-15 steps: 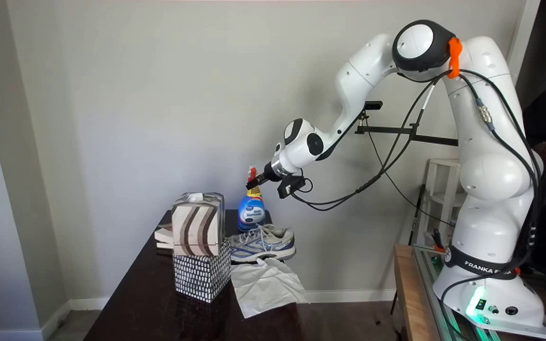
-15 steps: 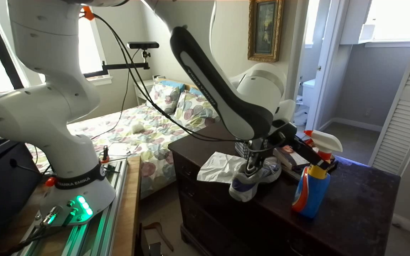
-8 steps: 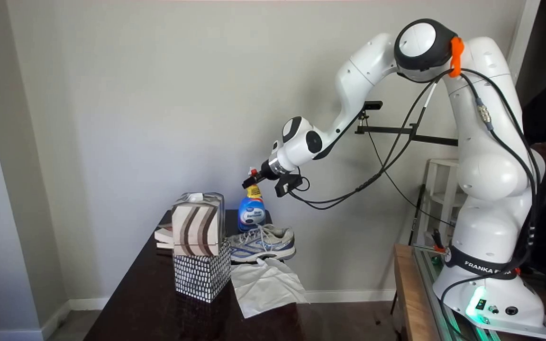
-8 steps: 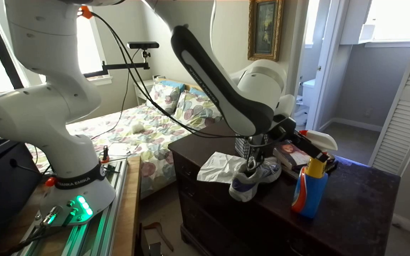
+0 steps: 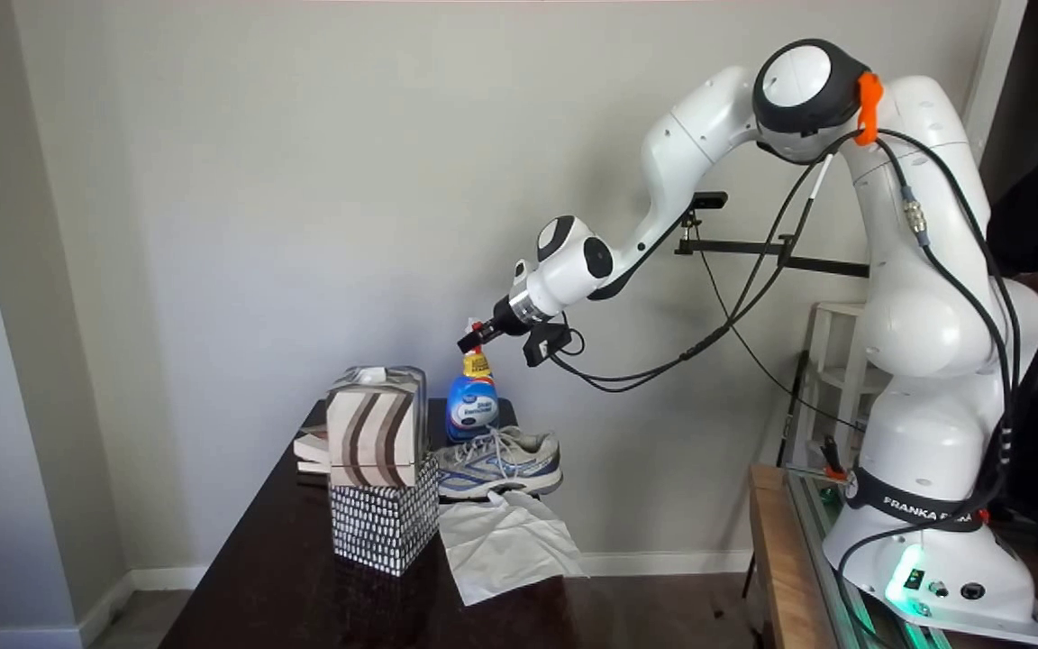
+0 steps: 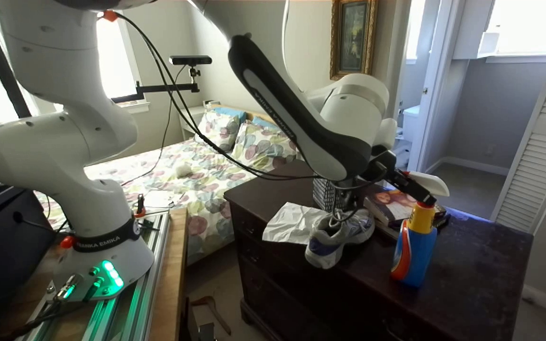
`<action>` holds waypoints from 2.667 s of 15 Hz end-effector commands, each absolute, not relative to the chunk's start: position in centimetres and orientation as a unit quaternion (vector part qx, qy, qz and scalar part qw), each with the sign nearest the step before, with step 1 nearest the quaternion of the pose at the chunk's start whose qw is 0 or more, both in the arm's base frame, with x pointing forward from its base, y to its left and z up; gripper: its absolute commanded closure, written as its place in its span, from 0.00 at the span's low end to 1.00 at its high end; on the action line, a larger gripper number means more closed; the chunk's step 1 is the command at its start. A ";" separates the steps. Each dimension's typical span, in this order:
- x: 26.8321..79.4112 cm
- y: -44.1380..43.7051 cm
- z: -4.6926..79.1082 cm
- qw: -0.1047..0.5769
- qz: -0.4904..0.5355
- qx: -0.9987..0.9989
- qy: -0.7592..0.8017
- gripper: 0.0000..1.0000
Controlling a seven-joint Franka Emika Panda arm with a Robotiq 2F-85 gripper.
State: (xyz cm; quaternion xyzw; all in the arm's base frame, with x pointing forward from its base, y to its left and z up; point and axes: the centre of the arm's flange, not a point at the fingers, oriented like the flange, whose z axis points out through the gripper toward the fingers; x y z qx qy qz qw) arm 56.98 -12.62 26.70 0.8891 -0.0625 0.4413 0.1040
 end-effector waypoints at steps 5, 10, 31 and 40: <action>55.8 -14.3 25.7 0.123 0.422 0.890 -0.126 0.94; 55.4 -14.0 25.0 0.130 0.393 0.884 -0.217 0.99; 56.3 -8.3 26.5 0.246 0.403 0.823 -0.316 0.00; 56.8 -8.5 26.3 0.288 0.410 0.800 -0.330 0.37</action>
